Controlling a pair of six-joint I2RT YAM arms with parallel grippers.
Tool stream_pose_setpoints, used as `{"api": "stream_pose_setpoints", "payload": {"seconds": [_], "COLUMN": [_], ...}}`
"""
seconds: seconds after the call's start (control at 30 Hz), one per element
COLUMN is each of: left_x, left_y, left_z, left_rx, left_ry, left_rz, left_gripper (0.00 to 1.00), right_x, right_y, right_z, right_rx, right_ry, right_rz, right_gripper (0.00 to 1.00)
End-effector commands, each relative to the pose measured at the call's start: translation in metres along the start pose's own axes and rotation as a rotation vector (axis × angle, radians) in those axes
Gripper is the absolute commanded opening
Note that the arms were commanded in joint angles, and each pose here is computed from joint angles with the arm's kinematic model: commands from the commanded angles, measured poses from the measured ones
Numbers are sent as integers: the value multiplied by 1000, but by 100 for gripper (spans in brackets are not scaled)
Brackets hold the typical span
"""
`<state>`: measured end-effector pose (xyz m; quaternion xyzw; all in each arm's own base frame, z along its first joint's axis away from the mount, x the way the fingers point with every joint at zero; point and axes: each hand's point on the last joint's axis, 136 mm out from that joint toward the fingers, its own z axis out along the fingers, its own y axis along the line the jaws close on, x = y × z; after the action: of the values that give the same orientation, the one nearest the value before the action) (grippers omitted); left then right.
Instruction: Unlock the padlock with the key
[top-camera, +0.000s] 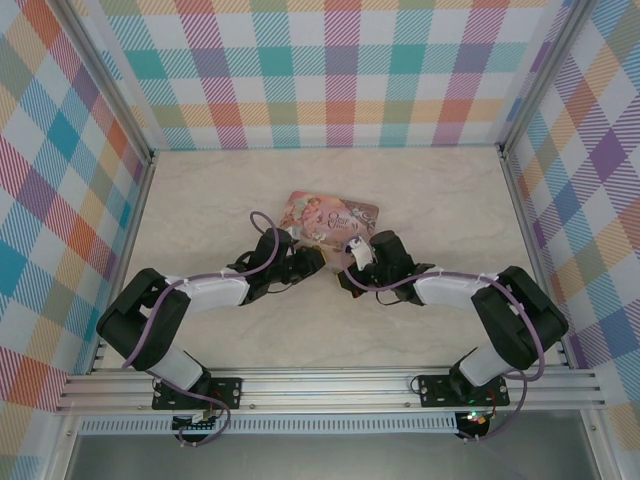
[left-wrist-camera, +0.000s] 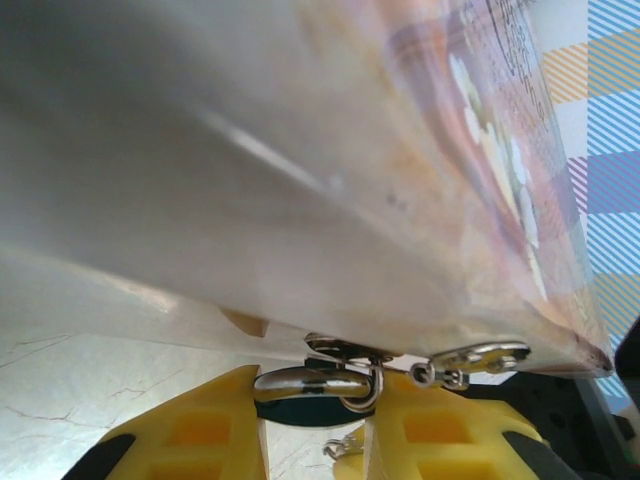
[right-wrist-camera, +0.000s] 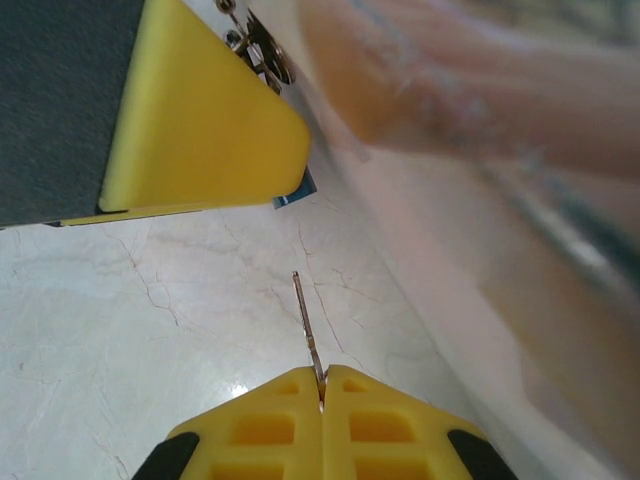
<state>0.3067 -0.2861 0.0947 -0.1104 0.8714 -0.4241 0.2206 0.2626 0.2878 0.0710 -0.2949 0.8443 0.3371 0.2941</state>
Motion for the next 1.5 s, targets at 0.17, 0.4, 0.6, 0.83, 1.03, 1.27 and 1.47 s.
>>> {"api": "stream_pose_setpoints", "payload": {"seconds": [0.17, 0.4, 0.6, 0.83, 1.03, 1.27, 1.47], "left_x": [-2, -4, -4, -7, -9, -9, -8], "left_y": [-26, -27, -26, -29, -34, -38, -39], "left_z": [-1, -2, -2, -2, -2, -2, -2], "left_rx": [80, 83, 76, 79, 86, 101, 105], "left_ry": [14, 7, 5, -2, -1, 5, 12], "left_rz": [-16, -20, -21, -43, -64, -67, -74], "left_gripper": [16, 15, 14, 13, 13, 13, 13], "right_x": [-12, -13, -23, -25, -19, -16, -21], "right_y": [11, 6, 12, 10, 6, 4, 1], "right_z": [7, 15, 16, 13, 1, -2, 3], "right_rx": [-28, -8, -33, -14, 31, 48, 62], "right_ry": [-35, -36, -64, -79, -78, -63, -59], "right_rz": [-84, -97, -122, -142, -138, -125, -122], "right_gripper": [7, 7, 7, 7, 7, 7, 7]}}
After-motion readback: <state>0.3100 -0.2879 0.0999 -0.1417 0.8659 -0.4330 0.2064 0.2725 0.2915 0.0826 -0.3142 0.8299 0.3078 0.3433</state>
